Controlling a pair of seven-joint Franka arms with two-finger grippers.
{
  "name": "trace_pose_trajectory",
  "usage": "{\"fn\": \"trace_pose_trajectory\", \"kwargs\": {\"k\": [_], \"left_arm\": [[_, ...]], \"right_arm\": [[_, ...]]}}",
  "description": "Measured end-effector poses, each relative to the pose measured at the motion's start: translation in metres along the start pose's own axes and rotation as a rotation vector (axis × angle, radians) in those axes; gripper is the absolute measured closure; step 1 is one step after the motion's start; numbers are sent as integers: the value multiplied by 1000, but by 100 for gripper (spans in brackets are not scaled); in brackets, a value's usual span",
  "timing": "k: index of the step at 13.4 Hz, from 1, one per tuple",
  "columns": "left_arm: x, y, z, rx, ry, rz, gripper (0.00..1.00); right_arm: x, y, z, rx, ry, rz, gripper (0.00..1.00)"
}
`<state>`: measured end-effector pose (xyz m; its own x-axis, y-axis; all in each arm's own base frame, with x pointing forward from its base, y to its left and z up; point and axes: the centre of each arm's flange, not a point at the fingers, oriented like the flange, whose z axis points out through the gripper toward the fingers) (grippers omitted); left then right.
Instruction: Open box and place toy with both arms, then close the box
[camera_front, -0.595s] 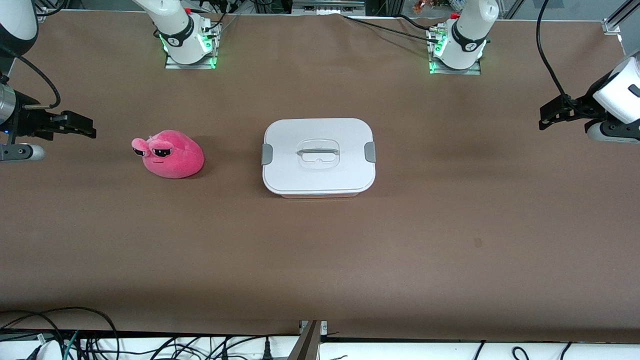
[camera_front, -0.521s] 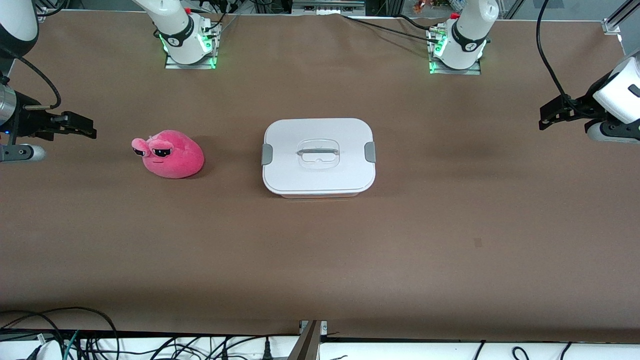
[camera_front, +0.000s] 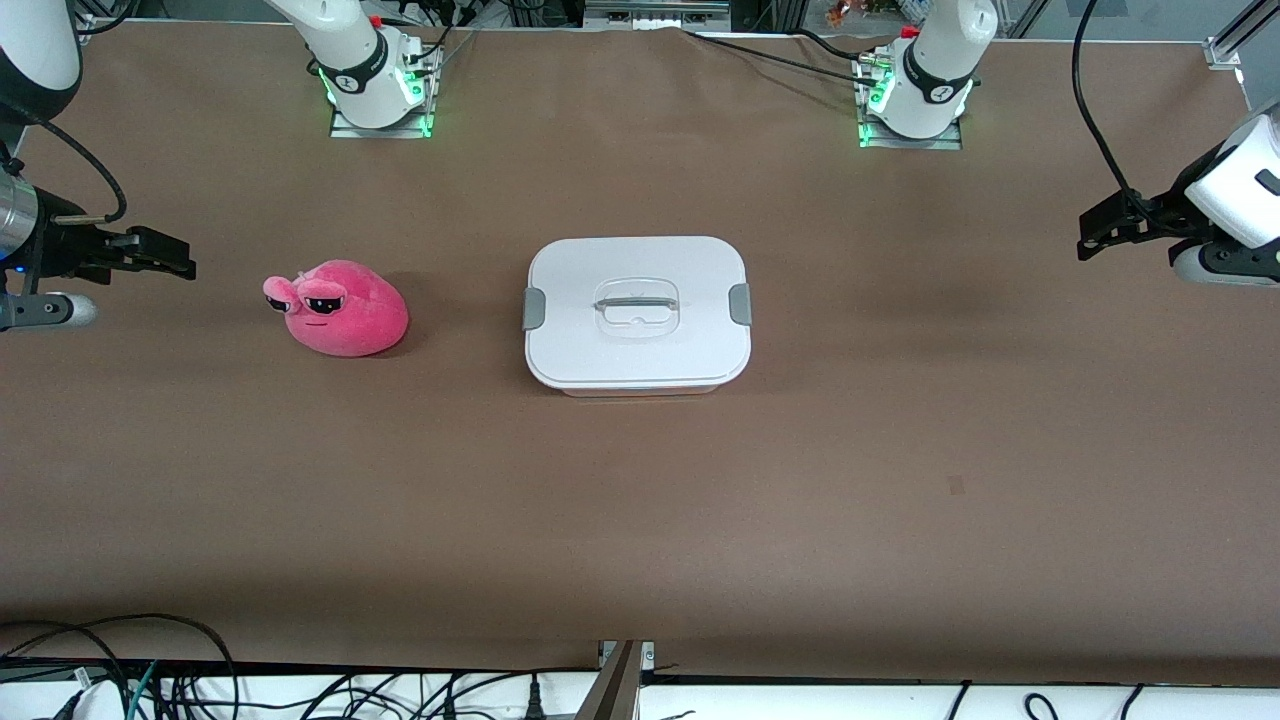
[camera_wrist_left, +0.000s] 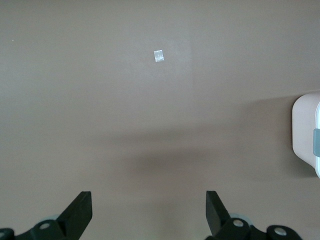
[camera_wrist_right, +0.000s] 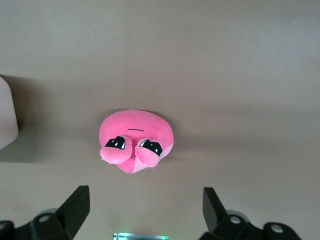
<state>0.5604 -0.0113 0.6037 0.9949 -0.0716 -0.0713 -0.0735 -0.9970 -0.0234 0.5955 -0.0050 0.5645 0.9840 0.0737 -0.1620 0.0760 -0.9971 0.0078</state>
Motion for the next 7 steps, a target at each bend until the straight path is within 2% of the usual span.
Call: {"fn": "trace_pose_trajectory", "kwargs": {"k": [3,7], "left_arm": [[0,0,1,0,-4,0,0],[1,9,13,0,-61,16,0]], "right_arm": [[0,0,0,0,0,0,0],[0,0,0,0,3,0,0]]}}
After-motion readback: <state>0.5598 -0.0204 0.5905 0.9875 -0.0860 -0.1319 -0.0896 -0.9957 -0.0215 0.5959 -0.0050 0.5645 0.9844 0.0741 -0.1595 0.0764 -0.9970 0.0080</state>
